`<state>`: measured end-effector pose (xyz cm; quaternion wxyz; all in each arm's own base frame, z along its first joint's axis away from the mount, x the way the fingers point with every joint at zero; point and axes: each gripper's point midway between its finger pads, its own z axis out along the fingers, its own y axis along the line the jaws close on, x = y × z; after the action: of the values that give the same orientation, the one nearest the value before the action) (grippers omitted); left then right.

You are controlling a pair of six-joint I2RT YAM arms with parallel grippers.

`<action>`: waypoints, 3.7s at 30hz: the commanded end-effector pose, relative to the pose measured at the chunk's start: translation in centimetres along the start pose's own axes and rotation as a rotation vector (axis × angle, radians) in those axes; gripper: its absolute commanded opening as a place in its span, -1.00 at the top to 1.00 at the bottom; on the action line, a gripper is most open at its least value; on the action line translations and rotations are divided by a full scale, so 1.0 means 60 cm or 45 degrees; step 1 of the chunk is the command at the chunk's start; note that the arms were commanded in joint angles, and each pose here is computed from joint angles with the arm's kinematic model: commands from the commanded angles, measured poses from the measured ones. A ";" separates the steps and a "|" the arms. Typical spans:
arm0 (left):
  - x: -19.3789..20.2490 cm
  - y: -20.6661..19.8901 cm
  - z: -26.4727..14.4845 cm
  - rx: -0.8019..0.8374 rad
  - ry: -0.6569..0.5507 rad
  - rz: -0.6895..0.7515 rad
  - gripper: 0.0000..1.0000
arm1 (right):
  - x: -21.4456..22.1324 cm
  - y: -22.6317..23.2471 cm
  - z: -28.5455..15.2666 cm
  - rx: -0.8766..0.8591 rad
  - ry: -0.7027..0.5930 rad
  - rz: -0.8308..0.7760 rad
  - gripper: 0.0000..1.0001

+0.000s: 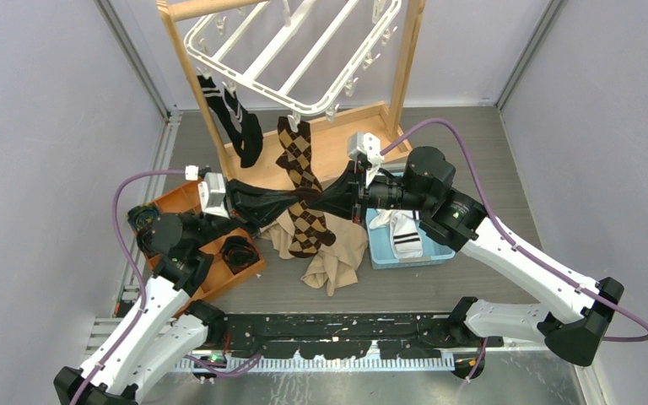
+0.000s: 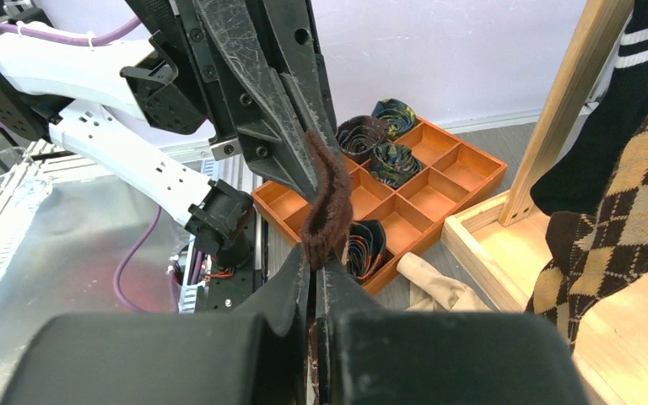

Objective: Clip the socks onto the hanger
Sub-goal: Pick up the sock from the bin.

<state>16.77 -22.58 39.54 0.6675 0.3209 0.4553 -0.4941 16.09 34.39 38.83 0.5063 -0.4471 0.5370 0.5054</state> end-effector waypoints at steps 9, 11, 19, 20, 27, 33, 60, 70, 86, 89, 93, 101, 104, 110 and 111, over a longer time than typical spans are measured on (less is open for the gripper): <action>-0.013 -0.015 -0.002 0.030 0.029 -0.019 0.99 | -0.016 -0.035 0.000 0.154 -0.079 0.015 0.47; -0.012 -0.011 -0.004 0.005 0.057 -0.015 0.99 | -0.019 -0.043 -0.005 0.197 -0.088 0.010 0.30; -0.003 0.002 -0.013 -0.100 0.135 -0.071 0.99 | -0.066 -0.105 -0.082 0.522 -0.274 -0.077 -0.39; -0.001 0.005 -0.013 -0.115 0.148 -0.085 0.99 | -0.074 -0.115 -0.096 0.573 -0.307 -0.085 -0.44; 0.002 0.009 -0.014 -0.128 0.159 -0.082 0.99 | -0.120 -0.166 -0.147 0.747 -0.472 -0.194 -0.61; 0.006 0.019 -0.009 -0.143 0.165 -0.067 0.99 | -0.126 -0.179 -0.127 0.710 -0.489 -0.174 -0.60; -0.033 0.035 0.037 -0.109 0.070 -0.135 0.99 | -0.002 -0.093 -0.045 0.227 -0.134 -0.250 -0.60; -0.061 0.031 0.047 -0.111 -0.021 -0.193 0.99 | -0.047 -0.076 -0.024 0.120 -0.296 -0.291 -0.30; -0.092 0.036 0.067 -0.090 -0.108 -0.245 0.99 | -0.108 -0.047 -0.022 0.032 -0.419 -0.253 0.81; -0.087 0.038 0.065 -0.100 -0.101 -0.249 0.95 | -0.110 -0.050 -0.026 0.059 -0.422 -0.232 0.98; -0.077 0.046 0.051 -0.165 -0.085 -0.204 0.43 | -0.091 -0.064 -0.037 0.150 -0.349 -0.187 0.98; -0.057 0.067 0.018 -0.299 -0.079 -0.050 -0.96 | -0.052 -0.108 -0.103 0.488 -0.187 -0.203 0.98; -0.057 0.074 0.032 -0.272 -0.119 -0.069 -1.00 | -0.049 -0.127 -0.127 0.573 -0.179 -0.227 0.98; -0.053 0.092 0.072 -0.224 -0.149 -0.043 -0.99 | -0.045 -0.152 -0.147 0.639 -0.211 -0.161 0.98; -0.050 0.097 0.078 -0.234 -0.147 -0.017 -0.98 | -0.044 -0.154 -0.149 0.649 -0.216 -0.154 0.98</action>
<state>22.97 -23.36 41.70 0.6799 0.2181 0.5038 -0.4862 23.89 25.33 40.39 0.6666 -0.3180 0.5675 0.3639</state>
